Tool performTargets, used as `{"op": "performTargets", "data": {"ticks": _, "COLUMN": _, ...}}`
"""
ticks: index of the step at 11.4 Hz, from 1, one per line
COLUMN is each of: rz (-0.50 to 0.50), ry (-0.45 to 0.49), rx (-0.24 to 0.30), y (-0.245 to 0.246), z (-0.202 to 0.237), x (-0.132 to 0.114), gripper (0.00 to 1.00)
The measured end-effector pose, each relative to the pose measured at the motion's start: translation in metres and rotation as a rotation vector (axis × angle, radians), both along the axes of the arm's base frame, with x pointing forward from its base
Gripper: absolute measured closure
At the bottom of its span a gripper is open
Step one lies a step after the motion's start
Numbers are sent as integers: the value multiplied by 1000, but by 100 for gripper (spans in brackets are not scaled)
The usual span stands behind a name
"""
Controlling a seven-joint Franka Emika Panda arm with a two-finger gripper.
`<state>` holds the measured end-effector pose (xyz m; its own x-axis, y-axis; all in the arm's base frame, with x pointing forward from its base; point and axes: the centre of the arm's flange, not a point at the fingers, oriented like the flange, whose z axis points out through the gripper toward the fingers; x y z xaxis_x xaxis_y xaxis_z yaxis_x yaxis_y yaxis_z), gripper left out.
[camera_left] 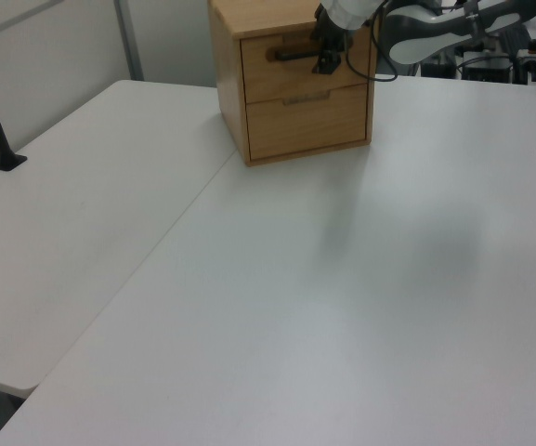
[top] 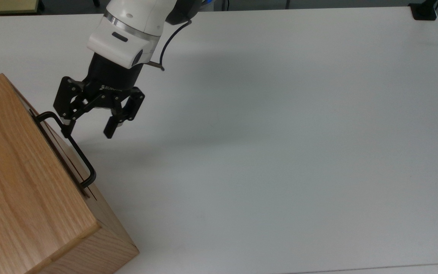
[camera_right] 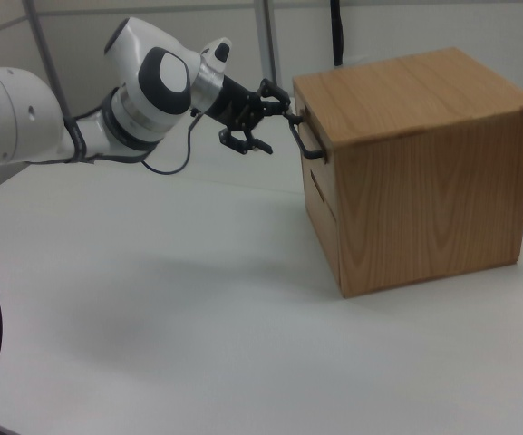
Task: Open the drawer by sliding it
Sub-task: 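Move the open gripper down toward the black handle of the upper drawer, then close the gripper around the black bar handle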
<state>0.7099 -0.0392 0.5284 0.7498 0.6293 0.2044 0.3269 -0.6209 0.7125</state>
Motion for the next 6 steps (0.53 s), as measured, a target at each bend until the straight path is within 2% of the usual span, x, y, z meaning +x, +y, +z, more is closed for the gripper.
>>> {"op": "performTargets", "data": {"ticks": 1, "rz": 10, "ry": 4, "rx": -40, "y": -4, "z": -3, "x": 1, "gripper": 25}}
{"op": "performTargets", "data": {"ticks": 2, "rz": 17, "ry": 6, "rx": -58, "y": -7, "z": -7, "x": 2, "gripper": 40}}
{"op": "performTargets", "data": {"ticks": 3, "rz": 21, "ry": 7, "rx": -63, "y": -9, "z": -10, "x": 3, "gripper": 51}}
{"op": "performTargets", "data": {"ticks": 5, "rz": 20, "ry": 4, "rx": -65, "y": -17, "z": -13, "x": 4, "gripper": 53}}
{"op": "performTargets", "data": {"ticks": 6, "rz": 18, "ry": 5, "rx": -65, "y": -18, "z": -14, "x": 4, "gripper": 61}}
